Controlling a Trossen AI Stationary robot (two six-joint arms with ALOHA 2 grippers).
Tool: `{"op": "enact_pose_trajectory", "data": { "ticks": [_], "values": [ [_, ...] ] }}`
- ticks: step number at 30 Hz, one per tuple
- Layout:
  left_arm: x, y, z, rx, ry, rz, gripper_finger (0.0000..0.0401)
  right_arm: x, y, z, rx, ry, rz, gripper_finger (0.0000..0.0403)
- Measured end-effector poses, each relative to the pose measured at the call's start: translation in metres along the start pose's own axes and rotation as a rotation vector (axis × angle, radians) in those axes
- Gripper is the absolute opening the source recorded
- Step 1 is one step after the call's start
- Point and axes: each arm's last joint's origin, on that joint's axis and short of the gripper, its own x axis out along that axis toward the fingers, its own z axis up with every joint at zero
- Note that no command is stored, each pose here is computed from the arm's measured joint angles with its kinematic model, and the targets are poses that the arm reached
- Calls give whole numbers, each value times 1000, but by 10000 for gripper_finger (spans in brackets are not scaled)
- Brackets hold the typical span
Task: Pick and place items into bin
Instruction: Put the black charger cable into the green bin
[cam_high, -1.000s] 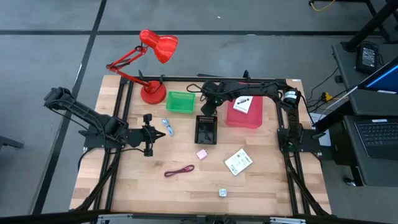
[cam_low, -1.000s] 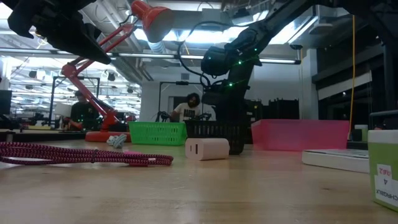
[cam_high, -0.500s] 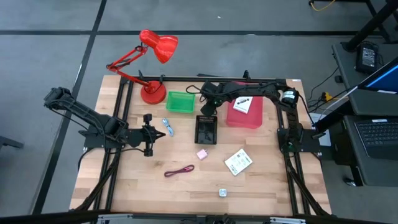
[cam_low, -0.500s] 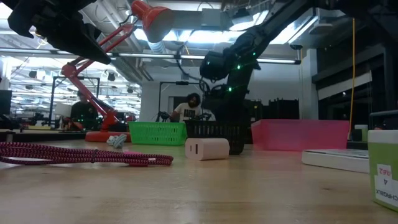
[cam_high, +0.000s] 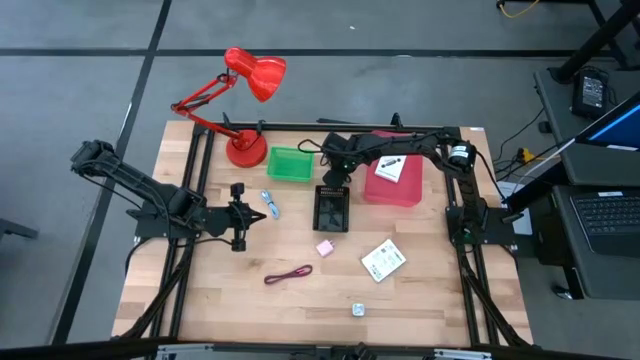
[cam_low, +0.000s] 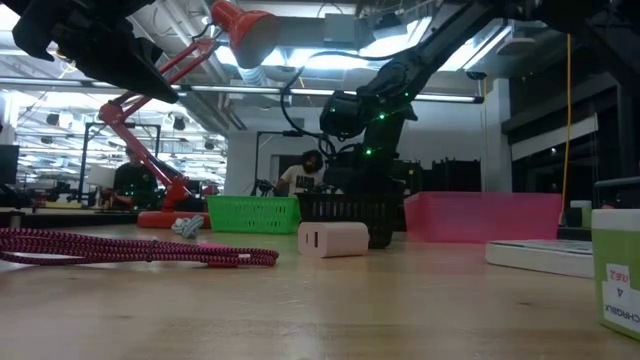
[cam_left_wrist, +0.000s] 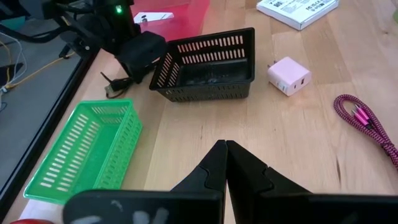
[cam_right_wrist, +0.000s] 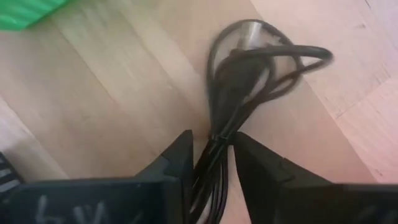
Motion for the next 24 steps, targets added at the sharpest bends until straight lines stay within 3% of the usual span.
{"op": "enact_pose_trajectory", "data": {
  "ticks": [6,17,24],
  "values": [
    [0,0,0,0,-1,5,3,0,0,0,-13,2,-3,13],
    [0,0,0,-38,-1,7,4,-3,-1,0,-43,5,-9,4],
    [0,0,0,-38,-1,7,4,-22,0,2,-84,-24,-30,2]
  ]
}}
